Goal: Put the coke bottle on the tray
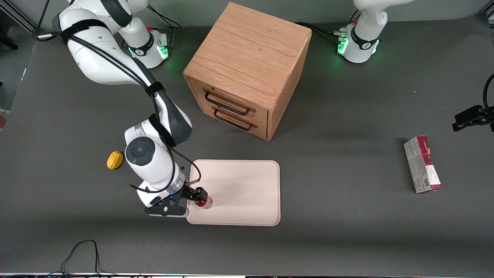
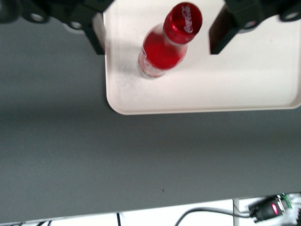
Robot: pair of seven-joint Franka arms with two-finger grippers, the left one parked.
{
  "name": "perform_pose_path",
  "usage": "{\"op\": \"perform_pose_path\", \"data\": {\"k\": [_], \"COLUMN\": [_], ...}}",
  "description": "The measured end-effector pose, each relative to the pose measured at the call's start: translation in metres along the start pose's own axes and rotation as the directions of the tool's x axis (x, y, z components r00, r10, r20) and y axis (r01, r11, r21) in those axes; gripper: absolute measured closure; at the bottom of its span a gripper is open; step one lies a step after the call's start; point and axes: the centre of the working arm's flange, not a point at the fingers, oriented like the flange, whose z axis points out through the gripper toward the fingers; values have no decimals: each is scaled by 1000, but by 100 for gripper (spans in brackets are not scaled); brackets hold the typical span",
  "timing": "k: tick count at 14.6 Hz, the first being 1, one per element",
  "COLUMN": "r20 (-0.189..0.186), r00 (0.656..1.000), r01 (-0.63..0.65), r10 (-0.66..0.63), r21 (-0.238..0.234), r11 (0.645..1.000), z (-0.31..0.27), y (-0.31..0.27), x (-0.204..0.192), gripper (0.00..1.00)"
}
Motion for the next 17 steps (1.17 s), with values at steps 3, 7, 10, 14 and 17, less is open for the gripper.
{"op": "perform_pose_path", "data": {"k": [3,7,10,14,17], "r20": [-29,13,109,162,198], "r00": [1000,1000,992,979,976], "r01": [-10,17,75,137,110], "r10": [10,-17,-69,-122,-90], "r21": [4,-57,-54,-86,-91], "r11": [1000,998,996,987,990], "z": [-19,-91,-170,-243,-274], "y": [4,31,93,175,229], "x": [10,21,28,-2,-47], "gripper": [0,0,0,0,0]}}
